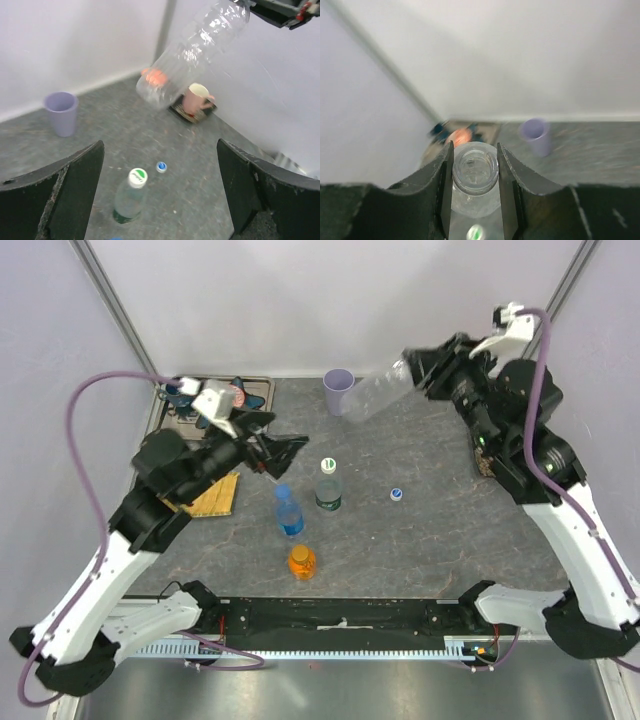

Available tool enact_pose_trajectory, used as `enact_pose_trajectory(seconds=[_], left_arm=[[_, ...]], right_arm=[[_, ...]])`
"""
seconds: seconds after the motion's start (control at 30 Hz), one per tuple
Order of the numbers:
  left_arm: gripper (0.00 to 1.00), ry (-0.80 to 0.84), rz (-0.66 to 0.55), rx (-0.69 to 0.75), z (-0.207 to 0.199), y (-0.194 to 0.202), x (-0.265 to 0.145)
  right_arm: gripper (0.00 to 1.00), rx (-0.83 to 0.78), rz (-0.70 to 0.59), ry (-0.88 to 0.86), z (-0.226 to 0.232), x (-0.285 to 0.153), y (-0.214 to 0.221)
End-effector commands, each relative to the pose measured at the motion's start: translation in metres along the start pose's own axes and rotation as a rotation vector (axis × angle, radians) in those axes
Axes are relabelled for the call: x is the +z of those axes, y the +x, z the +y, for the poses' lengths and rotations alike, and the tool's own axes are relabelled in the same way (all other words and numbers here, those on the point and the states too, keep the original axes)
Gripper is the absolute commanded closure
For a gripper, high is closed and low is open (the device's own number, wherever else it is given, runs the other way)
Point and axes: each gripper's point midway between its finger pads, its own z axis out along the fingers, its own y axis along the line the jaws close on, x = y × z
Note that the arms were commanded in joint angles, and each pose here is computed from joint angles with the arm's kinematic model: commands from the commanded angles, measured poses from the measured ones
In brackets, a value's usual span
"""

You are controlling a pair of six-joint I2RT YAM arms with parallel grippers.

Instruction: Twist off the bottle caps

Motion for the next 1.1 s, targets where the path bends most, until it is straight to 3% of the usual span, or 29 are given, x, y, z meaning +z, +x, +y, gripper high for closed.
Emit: enact_pose_trajectory(seconds=[0.0,0.1,0.17,0.3,0.6,1.07], left_arm=[[0.0,-0.244,-0.177,0.055,0.037,-0.027,-0.044],[0.01,-0.227,-0.191,0.062,0.034,-0.019,-0.055],[0.04,-0.197,-0.179,0.06,0.029,-0.012,-0.057],[0.07,-0.181,-0.121,0.003,0.029,0.014,-0.057],[0.08,-0.165,-0.046,-0.002,0.031,0.051,-0.058],[0.08,-0.135,0.011,-0.018,0.032,0.078,-0.051]], right_arm=[[1.0,-0.177,-0.09,0.526,-0.09,0.032,-0.011],[1.0,-0.3,-0.062,0.776,-0.137,0.054,0.017],[1.0,-0.339,-0.045,0.831,-0.157,0.069,0.031],[1.0,-0.307,0.065,0.803,-0.196,0.109,0.085],[1.0,-0.333,0.071,0.869,-0.248,0.147,0.122],[1.0,-0.308,0.134,0.977,-0.306,0.152,0.193]])
